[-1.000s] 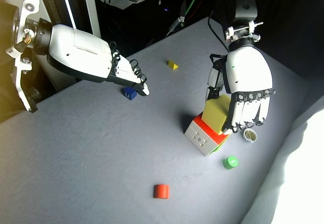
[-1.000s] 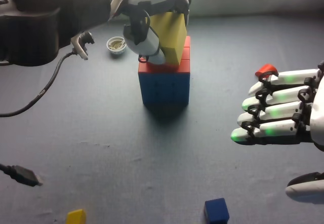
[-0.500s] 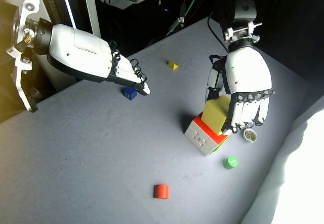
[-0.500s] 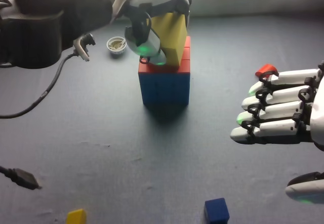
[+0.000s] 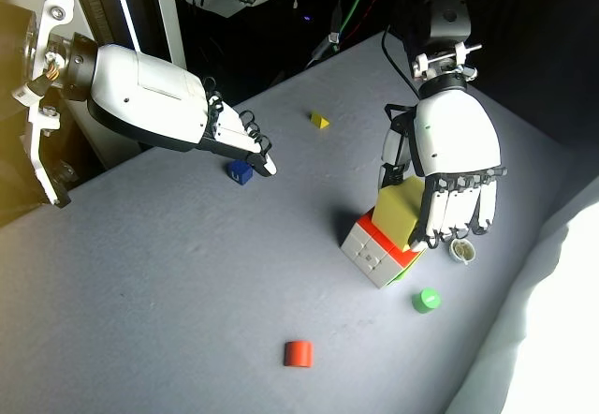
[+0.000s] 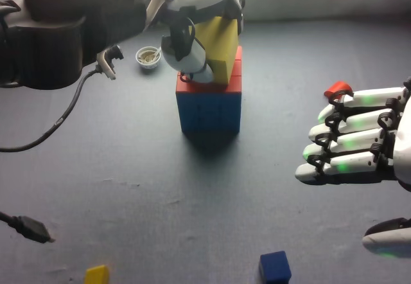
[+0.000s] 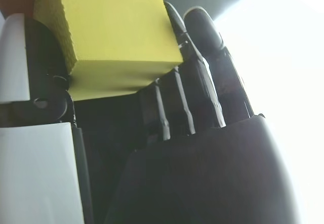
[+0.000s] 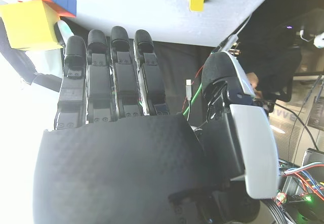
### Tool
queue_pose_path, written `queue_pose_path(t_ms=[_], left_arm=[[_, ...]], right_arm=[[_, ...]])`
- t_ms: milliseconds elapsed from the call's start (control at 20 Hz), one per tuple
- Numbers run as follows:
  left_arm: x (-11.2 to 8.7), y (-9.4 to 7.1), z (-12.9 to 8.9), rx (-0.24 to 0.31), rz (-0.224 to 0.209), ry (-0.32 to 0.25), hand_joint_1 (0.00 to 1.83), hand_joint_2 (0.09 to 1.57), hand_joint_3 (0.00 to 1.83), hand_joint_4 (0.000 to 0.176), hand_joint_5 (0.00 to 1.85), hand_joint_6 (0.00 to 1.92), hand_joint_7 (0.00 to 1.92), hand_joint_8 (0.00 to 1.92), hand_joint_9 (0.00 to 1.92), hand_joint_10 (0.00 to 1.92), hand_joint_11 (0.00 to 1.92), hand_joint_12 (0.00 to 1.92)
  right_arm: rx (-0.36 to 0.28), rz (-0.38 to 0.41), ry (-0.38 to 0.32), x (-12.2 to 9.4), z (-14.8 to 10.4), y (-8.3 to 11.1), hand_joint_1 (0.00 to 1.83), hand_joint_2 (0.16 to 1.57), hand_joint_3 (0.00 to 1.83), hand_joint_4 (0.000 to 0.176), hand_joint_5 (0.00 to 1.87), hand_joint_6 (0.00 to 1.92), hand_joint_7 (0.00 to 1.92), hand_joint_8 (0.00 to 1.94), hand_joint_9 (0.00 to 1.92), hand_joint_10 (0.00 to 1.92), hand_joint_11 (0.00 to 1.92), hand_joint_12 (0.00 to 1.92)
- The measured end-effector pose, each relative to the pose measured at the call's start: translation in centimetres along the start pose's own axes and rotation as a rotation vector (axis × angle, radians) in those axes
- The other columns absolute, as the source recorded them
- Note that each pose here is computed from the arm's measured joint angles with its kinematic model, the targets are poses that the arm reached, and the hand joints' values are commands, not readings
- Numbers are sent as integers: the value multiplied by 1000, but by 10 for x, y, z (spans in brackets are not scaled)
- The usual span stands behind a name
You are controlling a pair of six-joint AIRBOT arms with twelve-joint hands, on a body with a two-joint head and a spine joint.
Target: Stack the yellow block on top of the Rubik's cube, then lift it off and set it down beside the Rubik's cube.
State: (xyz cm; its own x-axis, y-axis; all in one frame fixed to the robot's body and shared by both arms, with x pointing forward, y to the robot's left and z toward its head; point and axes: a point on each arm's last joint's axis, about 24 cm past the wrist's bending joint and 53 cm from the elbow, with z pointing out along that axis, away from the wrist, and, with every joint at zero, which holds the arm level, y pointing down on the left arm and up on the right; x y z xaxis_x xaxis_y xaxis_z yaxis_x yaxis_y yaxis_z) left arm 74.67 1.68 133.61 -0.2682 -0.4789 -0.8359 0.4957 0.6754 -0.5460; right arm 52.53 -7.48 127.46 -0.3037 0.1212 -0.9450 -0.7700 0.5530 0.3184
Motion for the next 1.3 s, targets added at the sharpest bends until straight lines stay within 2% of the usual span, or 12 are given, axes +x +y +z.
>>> queue_pose_path(t_ms=[50, 100, 200, 250, 400, 600, 650, 850, 950, 1000, 1100, 1300], left_arm=[[0, 0, 0, 0, 0, 0, 1019, 1154, 0, 0, 664, 27, 763, 147, 614, 440, 120, 1321], [0, 0, 0, 0, 1, 0, 999, 1142, 0, 0, 632, 6, 770, 54, 654, 301, 126, 1280], [0, 0, 0, -1, 4, 0, 899, 1151, 0, 0, 569, 0, 728, 0, 701, 84, 109, 1247], [1, 2, 0, -5, 5, 0, 879, 1147, 0, 0, 554, 0, 715, 0, 694, 68, 99, 1244], [1, 3, 0, -8, 6, 0, 820, 1135, 0, 0, 516, 0, 690, 0, 674, 44, 75, 1223], [2, 3, 0, -7, 2, 2, 741, 1109, 0, 0, 415, 0, 606, 0, 612, 10, 5, 1208], [3, 2, 0, -4, -1, 6, 691, 1089, 0, 0, 384, 0, 558, 0, 565, 0, 0, 1156], [5, 1, 0, 0, -5, 14, 607, 1071, 0, 0, 330, 0, 475, 0, 501, 0, 0, 1062], [5, 1, 0, 1, -5, 13, 573, 1059, 0, 0, 318, 0, 464, 0, 483, 0, 2, 1013], [5, 1, 0, 1, -5, 13, 581, 1063, 0, 0, 299, 0, 438, 1, 451, 0, 0, 962], [5, 1, 0, 1, -6, 14, 522, 1069, 3, 0, 263, 0, 410, 0, 430, 0, 0, 948], [6, 1, 0, 1, -8, 15, 524, 1051, 0, 0, 311, 8, 441, 4, 456, 5, 0, 976]], right_arm=[[0, 0, 0, 0, 0, 0, 46, 1323, 0, 0, 298, 5, 307, 5, 247, 10, 0, 493], [0, 0, 0, 0, 0, 0, 12, 1329, 1, 0, 297, 3, 306, 3, 245, 7, 0, 462], [0, 0, 0, 0, 0, 0, 30, 1329, 0, 0, 311, 4, 316, 2, 249, 5, 0, 453], [0, 0, 0, 0, 0, 0, 10, 1333, 1, 0, 294, 1, 298, 0, 234, 2, 0, 414], [0, 1, 0, 0, 0, 0, 46, 1327, 0, 0, 327, 8, 327, 5, 260, 8, 0, 499], [0, 0, 0, 0, 0, 0, 59, 1328, 0, 0, 305, 3, 305, 4, 247, 6, 0, 470], [0, 0, 0, 0, 0, 0, 50, 1325, 0, 0, 322, 6, 332, 7, 266, 10, 0, 534], [7, 1, 0, 0, 0, -2, 58, 1332, 1, 0, 276, 2, 280, 1, 227, 2, 0, 428], [8, 1, -1, 0, 0, -2, 53, 1331, 0, 0, 282, 5, 292, 7, 236, 7, 0, 421], [7, -1, -5, -2, 0, -2, 77, 1322, 0, 0, 306, 10, 322, 11, 264, 14, 0, 495], [6, 1, -7, -3, 0, -1, 44, 1332, 1, 0, 290, 6, 300, 4, 243, 4, 0, 447], [9, 1, -7, -2, 0, -2, 55, 1328, 0, 0, 299, 6, 314, 5, 262, 10, 0, 503]])
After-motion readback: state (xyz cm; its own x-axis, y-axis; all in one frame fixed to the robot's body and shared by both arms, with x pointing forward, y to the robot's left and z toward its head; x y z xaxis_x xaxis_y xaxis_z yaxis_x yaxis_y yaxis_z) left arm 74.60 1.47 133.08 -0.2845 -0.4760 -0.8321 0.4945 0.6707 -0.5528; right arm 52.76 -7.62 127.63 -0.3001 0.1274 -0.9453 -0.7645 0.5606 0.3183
